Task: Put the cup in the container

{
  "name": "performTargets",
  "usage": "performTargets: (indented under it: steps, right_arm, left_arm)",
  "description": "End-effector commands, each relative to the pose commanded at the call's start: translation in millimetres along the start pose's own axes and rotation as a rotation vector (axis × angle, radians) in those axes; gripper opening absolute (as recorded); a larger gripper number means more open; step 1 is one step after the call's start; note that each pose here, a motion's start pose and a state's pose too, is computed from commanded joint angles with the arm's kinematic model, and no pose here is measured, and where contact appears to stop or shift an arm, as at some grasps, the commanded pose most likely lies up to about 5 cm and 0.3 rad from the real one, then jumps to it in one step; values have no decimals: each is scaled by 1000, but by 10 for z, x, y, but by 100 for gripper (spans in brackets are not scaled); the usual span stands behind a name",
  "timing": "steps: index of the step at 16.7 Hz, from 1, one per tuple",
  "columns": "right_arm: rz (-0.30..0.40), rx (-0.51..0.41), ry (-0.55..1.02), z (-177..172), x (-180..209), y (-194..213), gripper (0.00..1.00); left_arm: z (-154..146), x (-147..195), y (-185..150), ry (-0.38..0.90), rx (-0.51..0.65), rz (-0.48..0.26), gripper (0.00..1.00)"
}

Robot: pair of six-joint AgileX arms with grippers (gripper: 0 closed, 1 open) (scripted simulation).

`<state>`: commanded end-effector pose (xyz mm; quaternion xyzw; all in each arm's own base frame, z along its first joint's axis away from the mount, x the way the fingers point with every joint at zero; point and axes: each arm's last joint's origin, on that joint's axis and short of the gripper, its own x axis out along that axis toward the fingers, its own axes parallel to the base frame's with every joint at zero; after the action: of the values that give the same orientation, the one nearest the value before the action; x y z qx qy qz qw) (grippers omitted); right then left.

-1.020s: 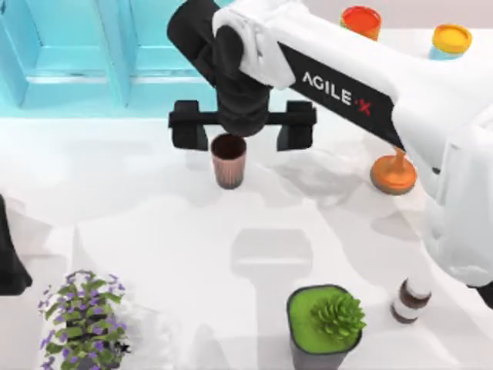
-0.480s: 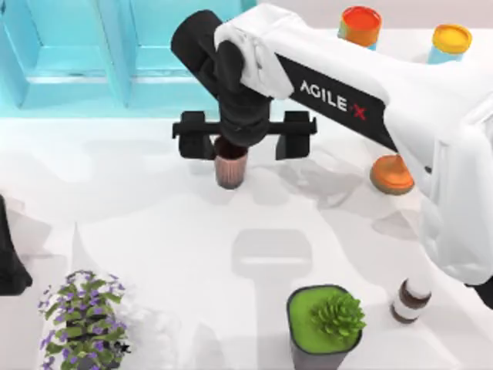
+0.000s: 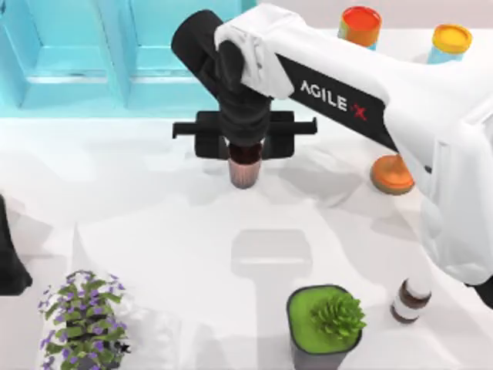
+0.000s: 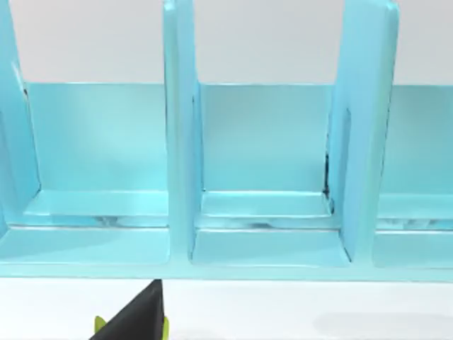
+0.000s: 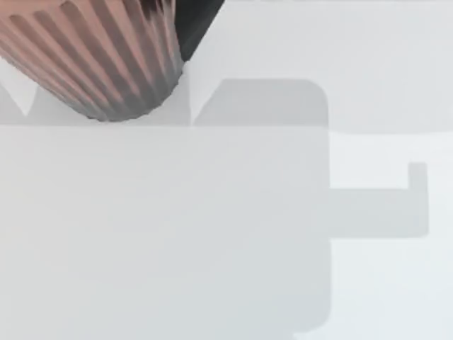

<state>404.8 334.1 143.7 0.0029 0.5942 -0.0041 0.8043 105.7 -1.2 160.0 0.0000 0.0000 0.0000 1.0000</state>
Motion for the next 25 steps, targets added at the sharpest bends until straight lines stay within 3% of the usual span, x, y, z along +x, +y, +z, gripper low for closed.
performTargets:
  steps: [2, 3, 12, 15, 17, 20, 22, 25]
  right_arm:
    - [0, 0, 0, 0, 0, 0, 2]
    - [0, 0, 0, 0, 0, 0, 0]
    - [3, -2, -1, -9, -13, 11, 0]
    - [45, -17, -21, 150, -260, -166, 0]
    - [88, -26, -55, 359, -580, -484, 0]
    - [110, -28, -115, 671, -1073, -1316, 0]
    - [82, -26, -132, 755, -1322, -2020, 0]
    - [11, -28, -95, 601, -1559, -3047, 0]
  left_arm:
    - [0, 0, 0, 0, 0, 0, 100]
    - [0, 0, 0, 0, 0, 0, 100]
    - [0, 0, 0, 0, 0, 0, 100]
    - [0, 0, 0, 0, 0, 0, 100]
    - [0, 0, 0, 0, 0, 0, 100]
    - [0, 0, 0, 0, 0, 0, 100]
    - [0, 0, 0, 0, 0, 0, 100]
    - [0, 0, 0, 0, 0, 0, 100]
